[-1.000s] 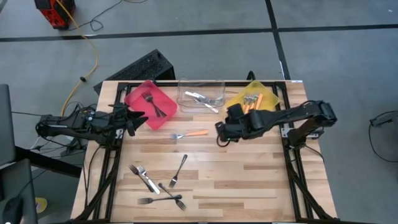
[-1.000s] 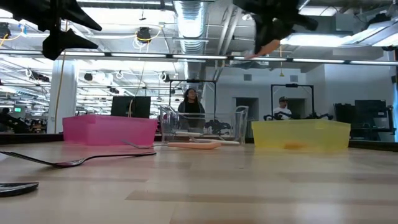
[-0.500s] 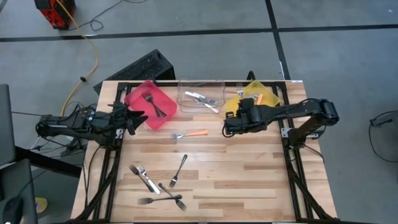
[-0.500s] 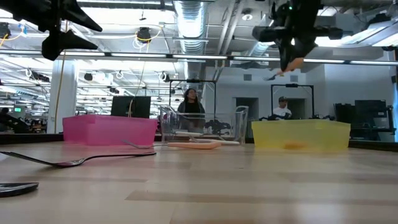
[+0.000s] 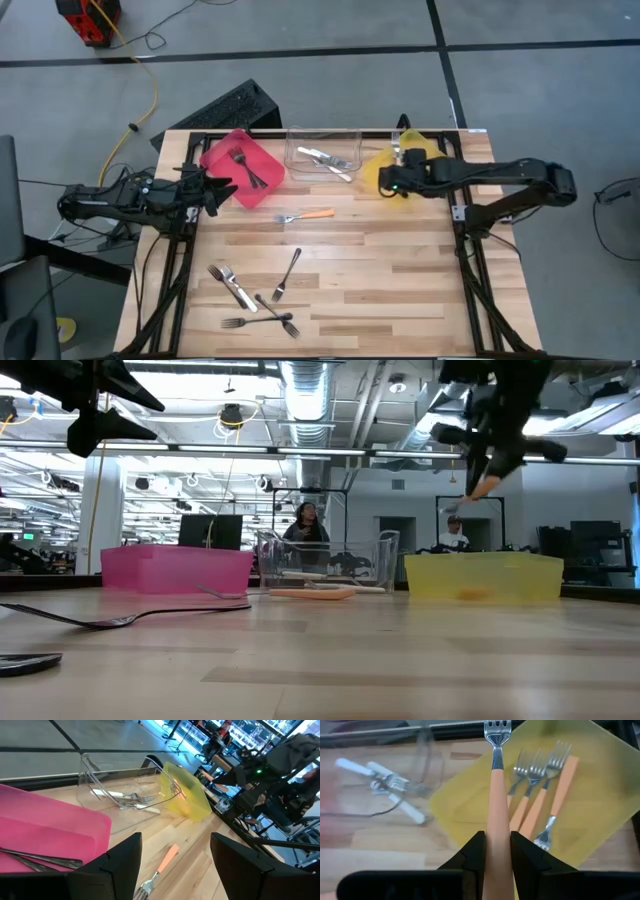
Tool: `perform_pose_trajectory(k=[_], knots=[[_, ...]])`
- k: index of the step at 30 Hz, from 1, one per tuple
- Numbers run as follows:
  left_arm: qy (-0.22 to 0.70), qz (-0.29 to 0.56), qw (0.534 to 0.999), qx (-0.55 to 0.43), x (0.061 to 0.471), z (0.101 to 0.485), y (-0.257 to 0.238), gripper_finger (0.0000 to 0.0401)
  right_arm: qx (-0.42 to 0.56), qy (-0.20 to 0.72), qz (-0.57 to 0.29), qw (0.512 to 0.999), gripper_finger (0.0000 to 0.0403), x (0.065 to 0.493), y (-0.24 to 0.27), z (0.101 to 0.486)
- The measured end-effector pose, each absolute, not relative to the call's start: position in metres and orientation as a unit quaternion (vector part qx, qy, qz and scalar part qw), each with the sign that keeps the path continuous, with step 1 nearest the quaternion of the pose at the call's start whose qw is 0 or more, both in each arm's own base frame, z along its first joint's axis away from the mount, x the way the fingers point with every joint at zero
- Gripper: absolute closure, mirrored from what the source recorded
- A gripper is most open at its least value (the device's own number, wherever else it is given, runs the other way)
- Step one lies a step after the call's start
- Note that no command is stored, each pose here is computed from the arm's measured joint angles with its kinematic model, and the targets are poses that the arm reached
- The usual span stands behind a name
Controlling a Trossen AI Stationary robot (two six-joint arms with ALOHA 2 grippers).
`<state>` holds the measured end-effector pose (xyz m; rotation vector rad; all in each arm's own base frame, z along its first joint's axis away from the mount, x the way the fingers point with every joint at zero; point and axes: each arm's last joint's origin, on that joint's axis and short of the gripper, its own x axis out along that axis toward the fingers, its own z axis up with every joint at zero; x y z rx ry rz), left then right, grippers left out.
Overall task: Sort silverware by color (type)
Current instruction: Put the orange fork into the yellow bin
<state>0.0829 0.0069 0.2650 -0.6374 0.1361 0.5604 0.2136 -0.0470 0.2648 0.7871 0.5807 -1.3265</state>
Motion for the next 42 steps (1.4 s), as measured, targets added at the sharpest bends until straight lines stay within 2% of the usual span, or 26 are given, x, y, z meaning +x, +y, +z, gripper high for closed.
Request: perform_pose_trajectory(k=[9,15,21,27,42], knots=[[0.065,0.274,0.909,-0.308,0.083,0.265,0.007,0.0181,0.385,0.240,-0.637,0.623,0.0310,0.187,-0.069,0.223],[0.060,0.279,0.905,-0.316,0.083,0.265,0.007,0.0181,0.412,0.218,-0.623,0.629,0.0310,0.187,-0.085,0.203],[0.057,0.281,0.902,-0.323,0.083,0.265,0.007,0.0181,0.443,0.197,-0.635,0.602,0.0310,0.174,-0.096,0.177],[0.057,0.282,0.901,-0.324,0.083,0.265,0.007,0.0181,0.455,0.186,-0.613,0.619,0.0310,0.171,-0.102,0.163],[0.053,0.282,0.898,-0.334,0.083,0.265,0.007,0.0181,0.425,0.194,-0.601,0.648,0.0310,0.173,-0.105,0.165]])
